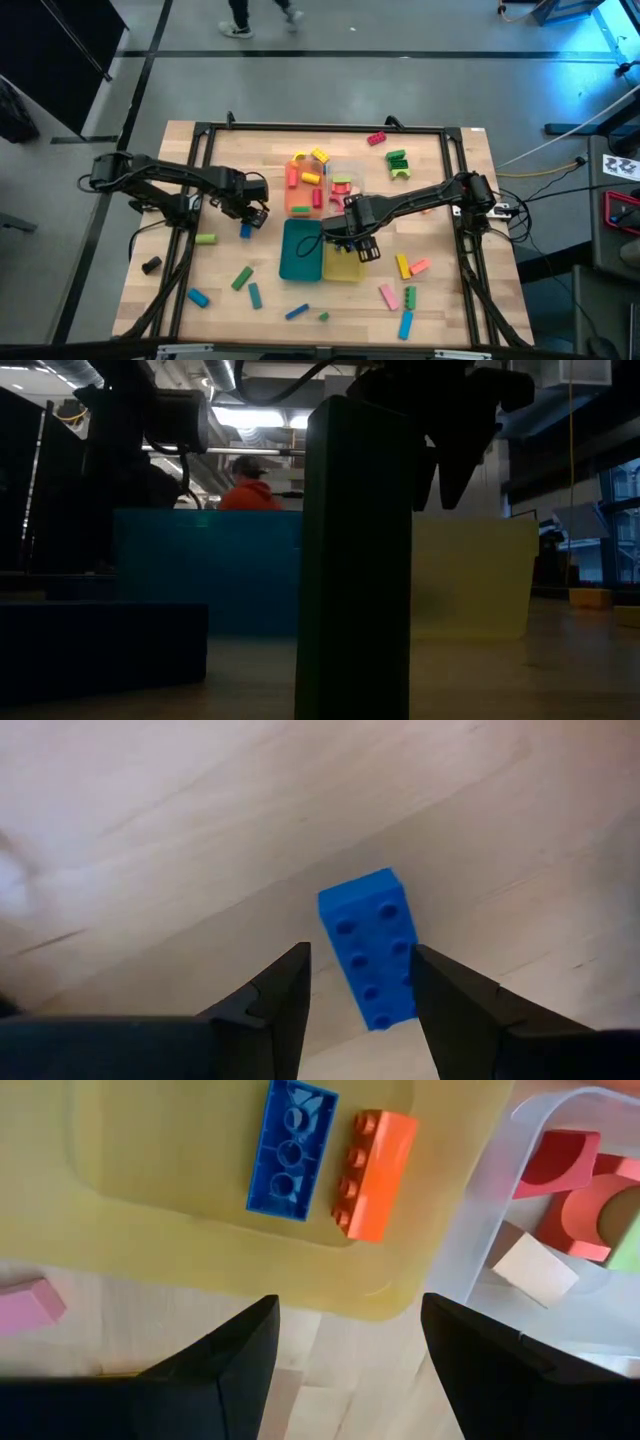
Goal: Sort blocks by size
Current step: Put the blue game piece into the yellow bin
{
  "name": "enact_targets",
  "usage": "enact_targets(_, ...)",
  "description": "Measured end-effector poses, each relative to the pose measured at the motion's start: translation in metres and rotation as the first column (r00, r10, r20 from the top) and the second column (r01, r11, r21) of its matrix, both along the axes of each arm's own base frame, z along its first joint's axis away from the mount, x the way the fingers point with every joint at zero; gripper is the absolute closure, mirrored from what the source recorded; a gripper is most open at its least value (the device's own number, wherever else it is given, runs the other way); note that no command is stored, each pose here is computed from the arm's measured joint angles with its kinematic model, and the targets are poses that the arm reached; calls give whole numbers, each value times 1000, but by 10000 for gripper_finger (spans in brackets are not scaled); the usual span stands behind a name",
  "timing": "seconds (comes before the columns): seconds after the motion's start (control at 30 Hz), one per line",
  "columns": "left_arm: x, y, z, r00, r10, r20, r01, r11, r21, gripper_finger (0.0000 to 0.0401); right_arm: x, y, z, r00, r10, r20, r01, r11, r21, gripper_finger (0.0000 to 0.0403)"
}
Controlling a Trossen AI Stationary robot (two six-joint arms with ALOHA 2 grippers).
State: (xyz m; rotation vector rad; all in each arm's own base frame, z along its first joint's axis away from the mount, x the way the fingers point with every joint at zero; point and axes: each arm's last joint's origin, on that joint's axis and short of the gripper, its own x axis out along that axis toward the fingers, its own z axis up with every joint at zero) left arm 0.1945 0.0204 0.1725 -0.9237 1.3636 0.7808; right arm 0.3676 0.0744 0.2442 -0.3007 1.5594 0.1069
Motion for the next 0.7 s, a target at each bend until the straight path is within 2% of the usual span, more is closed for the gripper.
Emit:
enact_targets(0.5, 0, -9, -24, 992, 12, 122, -12, 1000, -2, 246, -2, 0, 0, 1000, -2, -16, 1, 1000, -4, 157)
enact_targets(0.7, 0, -9, -27, 989, -50, 142, 49, 999, 14, 246, -2, 0, 0, 999, -47, -10, 47, 999, -4, 157)
